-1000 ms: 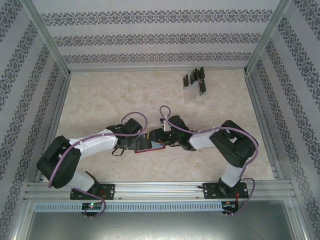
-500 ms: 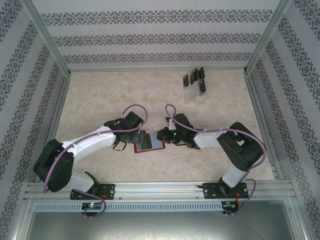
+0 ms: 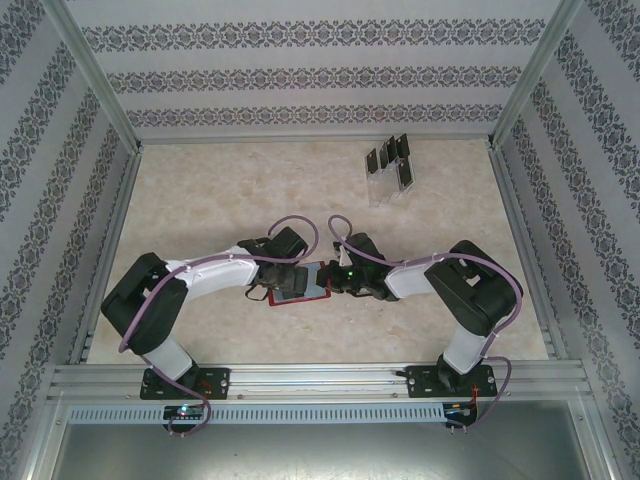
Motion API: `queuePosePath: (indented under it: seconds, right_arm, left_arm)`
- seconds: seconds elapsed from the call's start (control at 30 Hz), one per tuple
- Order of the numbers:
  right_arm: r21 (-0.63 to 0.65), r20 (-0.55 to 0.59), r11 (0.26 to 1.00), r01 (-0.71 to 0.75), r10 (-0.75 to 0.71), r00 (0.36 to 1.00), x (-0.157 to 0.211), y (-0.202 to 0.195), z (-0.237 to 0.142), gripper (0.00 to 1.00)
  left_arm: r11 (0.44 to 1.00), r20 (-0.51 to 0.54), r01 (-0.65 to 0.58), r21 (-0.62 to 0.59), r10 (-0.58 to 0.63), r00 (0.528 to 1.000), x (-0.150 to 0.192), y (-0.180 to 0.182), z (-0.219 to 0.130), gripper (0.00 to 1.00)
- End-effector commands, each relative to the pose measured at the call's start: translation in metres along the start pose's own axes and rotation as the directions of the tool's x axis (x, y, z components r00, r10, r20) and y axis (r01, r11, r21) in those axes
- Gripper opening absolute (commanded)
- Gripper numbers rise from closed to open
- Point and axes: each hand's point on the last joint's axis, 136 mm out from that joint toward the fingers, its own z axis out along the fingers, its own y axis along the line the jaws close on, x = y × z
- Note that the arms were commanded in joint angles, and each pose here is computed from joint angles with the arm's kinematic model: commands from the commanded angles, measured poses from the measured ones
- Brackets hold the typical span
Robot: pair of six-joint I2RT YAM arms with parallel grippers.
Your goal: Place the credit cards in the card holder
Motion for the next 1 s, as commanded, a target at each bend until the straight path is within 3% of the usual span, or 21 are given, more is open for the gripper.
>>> queuePosePath:
  seconds: [0.0,0.5,0.73,0.97]
  right_arm:
    - [0.056,0.009,0.998,-0.022,0.021,1.0,0.003,-0.021,0.002,0.0]
    - [0.07,0.013,0.997,-0.041,0.041,0.999,0.003,-0.028,0.003,0.0]
    - [0.07,0.013,0.997,-0.04,0.04,0.999,0.002,-0.027,0.002,0.0]
    - [0.072,0.013,0.997,-0.042,0.041,0.999,0.002,-0.028,0.003,0.0]
  left_arm:
    - [1.0,0.022,0.002,-0.005,-0.002,1.0,-0.005,-0.004,0.0,1.0]
    - [0.992,-0.021,0.011,-0.123,-0.013,1.0,0.023,0.038,-0.005,1.0]
    - [0.999,0.053,0.015,-0.041,-0.012,0.999,-0.004,0.017,-0.02,1.0]
    - [1.0,0.06,0.008,-0.005,-0.008,0.998,-0.017,0.001,-0.012,1.0]
